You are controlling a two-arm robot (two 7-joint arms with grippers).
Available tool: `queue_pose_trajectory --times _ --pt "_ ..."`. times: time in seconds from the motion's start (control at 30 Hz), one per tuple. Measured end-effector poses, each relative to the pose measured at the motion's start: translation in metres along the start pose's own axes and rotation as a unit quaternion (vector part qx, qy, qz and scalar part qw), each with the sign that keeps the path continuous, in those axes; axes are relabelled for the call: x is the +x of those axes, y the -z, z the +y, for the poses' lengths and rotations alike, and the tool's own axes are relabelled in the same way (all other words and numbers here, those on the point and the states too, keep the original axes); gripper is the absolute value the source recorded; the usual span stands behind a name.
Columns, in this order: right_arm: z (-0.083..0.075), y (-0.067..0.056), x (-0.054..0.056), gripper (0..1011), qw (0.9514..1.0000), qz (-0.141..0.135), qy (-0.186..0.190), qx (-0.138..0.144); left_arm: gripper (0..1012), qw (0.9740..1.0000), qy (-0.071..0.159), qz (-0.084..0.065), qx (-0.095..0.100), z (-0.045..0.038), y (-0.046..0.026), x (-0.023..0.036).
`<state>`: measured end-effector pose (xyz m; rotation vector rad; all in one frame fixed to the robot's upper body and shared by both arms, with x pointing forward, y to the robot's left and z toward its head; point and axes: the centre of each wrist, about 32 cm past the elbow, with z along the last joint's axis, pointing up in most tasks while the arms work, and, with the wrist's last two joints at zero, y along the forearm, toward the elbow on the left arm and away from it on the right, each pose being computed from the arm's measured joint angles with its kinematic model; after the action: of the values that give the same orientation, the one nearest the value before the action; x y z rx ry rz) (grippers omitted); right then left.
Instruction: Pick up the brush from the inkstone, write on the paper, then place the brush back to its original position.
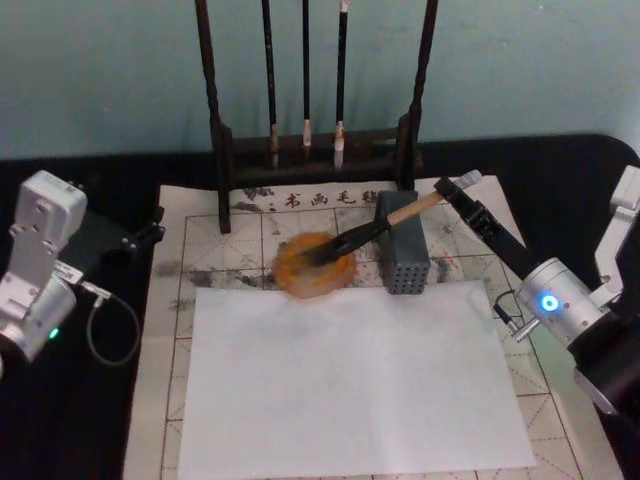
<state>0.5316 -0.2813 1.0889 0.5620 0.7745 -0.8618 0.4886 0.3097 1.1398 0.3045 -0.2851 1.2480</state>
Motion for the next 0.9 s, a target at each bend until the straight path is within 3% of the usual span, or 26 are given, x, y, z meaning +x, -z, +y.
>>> queue_pose_trajectory --times 0.63,0.9 --pt "0.0 0.0 0.0 182 1.0 0.0 0.0 0.0 1001 1.0 0.0 0.0 0.0 0.0 0.0 0.0" --pt "-0.0001 -0.0034 -0.0024 182 0.9997 0.018 -0.009 0.01 1001 1.0 0.0 0.0 0.0 0.0 0.0 0.0"
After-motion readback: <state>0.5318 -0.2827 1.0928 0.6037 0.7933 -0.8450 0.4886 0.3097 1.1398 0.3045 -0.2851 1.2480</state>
